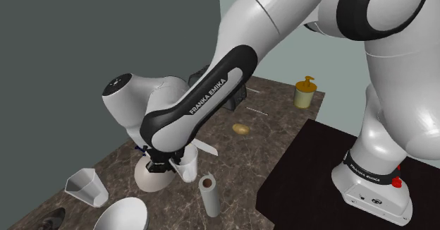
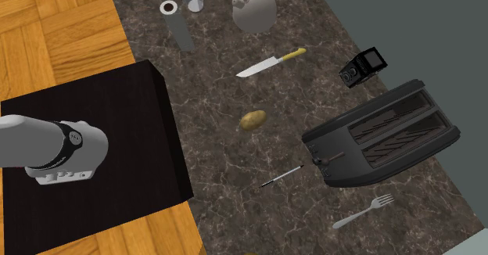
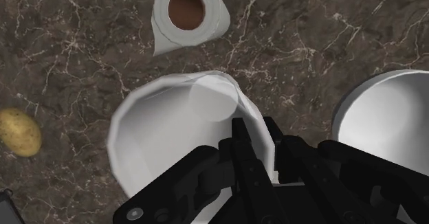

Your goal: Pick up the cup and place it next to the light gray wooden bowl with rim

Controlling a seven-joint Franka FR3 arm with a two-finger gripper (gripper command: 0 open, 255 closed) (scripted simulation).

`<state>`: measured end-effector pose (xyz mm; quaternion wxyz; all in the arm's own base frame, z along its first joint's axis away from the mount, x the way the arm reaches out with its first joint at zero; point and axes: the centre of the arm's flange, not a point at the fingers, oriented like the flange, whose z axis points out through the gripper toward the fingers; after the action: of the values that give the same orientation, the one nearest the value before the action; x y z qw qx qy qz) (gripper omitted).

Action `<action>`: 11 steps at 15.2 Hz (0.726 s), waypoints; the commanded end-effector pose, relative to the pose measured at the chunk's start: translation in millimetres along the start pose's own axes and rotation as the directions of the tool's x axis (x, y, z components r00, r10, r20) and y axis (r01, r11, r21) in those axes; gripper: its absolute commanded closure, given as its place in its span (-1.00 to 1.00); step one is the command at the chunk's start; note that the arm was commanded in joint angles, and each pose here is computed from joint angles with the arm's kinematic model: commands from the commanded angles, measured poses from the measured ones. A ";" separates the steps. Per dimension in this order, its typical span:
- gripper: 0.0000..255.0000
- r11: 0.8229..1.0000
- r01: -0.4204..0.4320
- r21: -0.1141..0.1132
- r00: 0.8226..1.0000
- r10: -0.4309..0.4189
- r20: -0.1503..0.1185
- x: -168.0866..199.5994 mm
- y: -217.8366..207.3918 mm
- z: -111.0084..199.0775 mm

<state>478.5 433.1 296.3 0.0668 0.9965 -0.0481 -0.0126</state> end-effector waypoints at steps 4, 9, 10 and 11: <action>1.00 1.000 0.000 0.001 1.000 0.000 -0.001 0.4 -3.4 27.0; 1.00 1.000 0.000 0.001 1.000 0.000 -0.001 0.9 -6.9 53.2; 1.00 1.000 0.000 0.001 1.000 0.000 -0.001 1.0 -7.6 58.4; 1.00 1.000 0.000 0.001 1.000 0.000 -0.001 1.1 -8.3 63.6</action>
<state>478.5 432.4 237.2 0.0667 0.9965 -0.0483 -0.0125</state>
